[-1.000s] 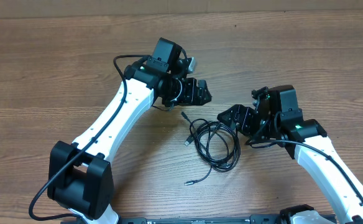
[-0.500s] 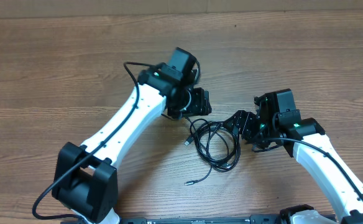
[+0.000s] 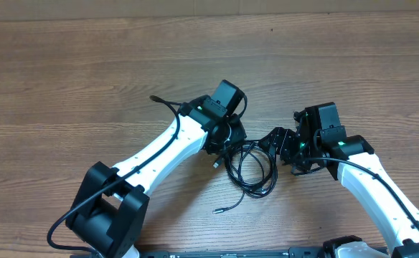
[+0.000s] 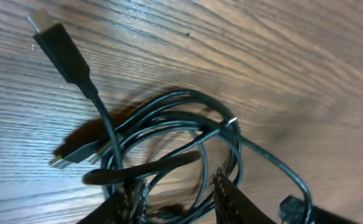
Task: Untangle cables
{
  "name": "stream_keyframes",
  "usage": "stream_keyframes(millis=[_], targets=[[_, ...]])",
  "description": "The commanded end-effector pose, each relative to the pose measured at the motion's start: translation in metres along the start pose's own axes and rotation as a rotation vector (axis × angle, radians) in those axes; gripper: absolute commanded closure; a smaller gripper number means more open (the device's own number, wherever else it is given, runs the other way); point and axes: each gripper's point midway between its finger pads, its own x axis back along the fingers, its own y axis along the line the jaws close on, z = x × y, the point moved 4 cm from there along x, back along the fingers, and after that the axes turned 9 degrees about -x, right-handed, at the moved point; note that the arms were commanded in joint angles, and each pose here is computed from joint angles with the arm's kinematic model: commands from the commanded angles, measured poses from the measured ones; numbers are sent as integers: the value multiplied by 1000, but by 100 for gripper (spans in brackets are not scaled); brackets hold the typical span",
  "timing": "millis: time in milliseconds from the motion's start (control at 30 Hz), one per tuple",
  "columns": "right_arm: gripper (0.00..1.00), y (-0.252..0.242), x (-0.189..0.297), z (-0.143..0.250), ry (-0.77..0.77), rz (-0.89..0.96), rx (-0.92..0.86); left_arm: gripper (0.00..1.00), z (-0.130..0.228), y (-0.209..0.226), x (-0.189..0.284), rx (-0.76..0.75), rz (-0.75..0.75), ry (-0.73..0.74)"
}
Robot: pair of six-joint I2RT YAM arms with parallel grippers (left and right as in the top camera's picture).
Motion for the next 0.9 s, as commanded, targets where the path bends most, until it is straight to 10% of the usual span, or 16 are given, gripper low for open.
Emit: stream_keyframes(millis=[0,867], targets=[[23,-1,0,-2,-12,9,5,59,-3,8,-7,109,-58,-58],[23,-2,0,-3,-16,14,5,58,3,2,-13,255,-122,-201]])
